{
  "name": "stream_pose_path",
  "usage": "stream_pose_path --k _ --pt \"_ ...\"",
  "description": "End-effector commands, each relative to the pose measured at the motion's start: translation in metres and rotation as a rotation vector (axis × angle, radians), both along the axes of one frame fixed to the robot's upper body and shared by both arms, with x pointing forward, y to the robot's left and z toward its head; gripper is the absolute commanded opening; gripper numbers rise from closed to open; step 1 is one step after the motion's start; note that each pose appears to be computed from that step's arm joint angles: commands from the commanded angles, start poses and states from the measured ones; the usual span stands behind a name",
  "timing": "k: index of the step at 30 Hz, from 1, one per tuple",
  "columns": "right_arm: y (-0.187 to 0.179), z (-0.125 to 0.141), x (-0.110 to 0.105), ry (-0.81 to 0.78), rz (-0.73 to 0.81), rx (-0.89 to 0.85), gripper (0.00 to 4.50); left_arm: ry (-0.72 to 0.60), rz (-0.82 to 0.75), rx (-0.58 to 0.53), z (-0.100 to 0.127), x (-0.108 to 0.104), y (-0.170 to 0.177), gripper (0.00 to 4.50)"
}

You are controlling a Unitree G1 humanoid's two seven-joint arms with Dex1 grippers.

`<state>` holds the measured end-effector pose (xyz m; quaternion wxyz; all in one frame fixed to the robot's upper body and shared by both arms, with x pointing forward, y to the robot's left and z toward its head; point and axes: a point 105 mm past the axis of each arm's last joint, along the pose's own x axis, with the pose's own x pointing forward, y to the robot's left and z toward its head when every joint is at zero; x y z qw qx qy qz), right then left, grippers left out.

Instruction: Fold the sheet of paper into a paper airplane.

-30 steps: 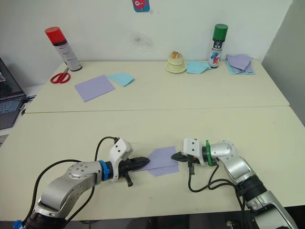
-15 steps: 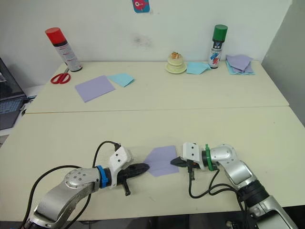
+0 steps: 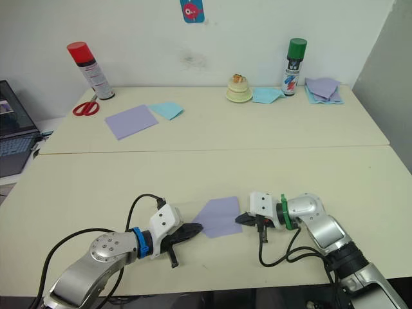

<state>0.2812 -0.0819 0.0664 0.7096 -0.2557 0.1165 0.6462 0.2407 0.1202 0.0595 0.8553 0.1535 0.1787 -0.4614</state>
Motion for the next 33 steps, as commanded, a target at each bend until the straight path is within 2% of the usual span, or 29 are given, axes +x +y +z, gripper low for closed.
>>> stream_pose_path --k 1,2,5,9,10,11,16,21,25,33 --pt "-0.004 0.004 0.003 0.047 -0.042 0.017 0.00 0.061 -0.007 0.017 -0.010 -0.006 0.000 0.02" --pt "-0.003 0.009 0.005 0.080 -0.066 0.051 0.00 0.060 -0.016 0.026 -0.011 -0.006 -0.001 0.02" --pt "-0.003 0.034 0.016 0.283 -0.156 0.188 0.53 0.049 -0.045 0.074 -0.019 -0.009 -0.001 0.00" --pt "-0.017 0.046 0.037 0.429 -0.268 0.203 1.89 0.043 -0.045 0.079 -0.021 -0.009 0.000 0.00" --pt "-0.019 0.044 0.040 0.490 -0.290 0.194 2.37 0.042 -0.061 0.082 -0.022 -0.011 -0.002 0.00" --pt "-0.020 0.042 0.041 0.532 -0.303 0.187 2.58 0.042 -0.071 0.083 -0.023 -0.012 -0.002 0.00" --pt "-0.014 0.028 0.039 0.723 -0.310 0.111 4.36 0.025 -0.093 0.119 -0.030 -0.013 -0.002 0.00" --pt "0.006 0.019 0.040 0.848 -0.299 0.099 4.36 0.011 -0.095 0.132 -0.031 -0.012 -0.002 0.00" --pt "0.024 0.026 0.034 0.939 -0.241 0.129 4.36 0.014 -0.093 0.126 -0.030 -0.014 -0.002 0.00" --pt "0.055 0.024 0.032 0.934 -0.211 0.187 4.36 0.017 -0.077 0.120 -0.030 -0.015 -0.003 0.00"
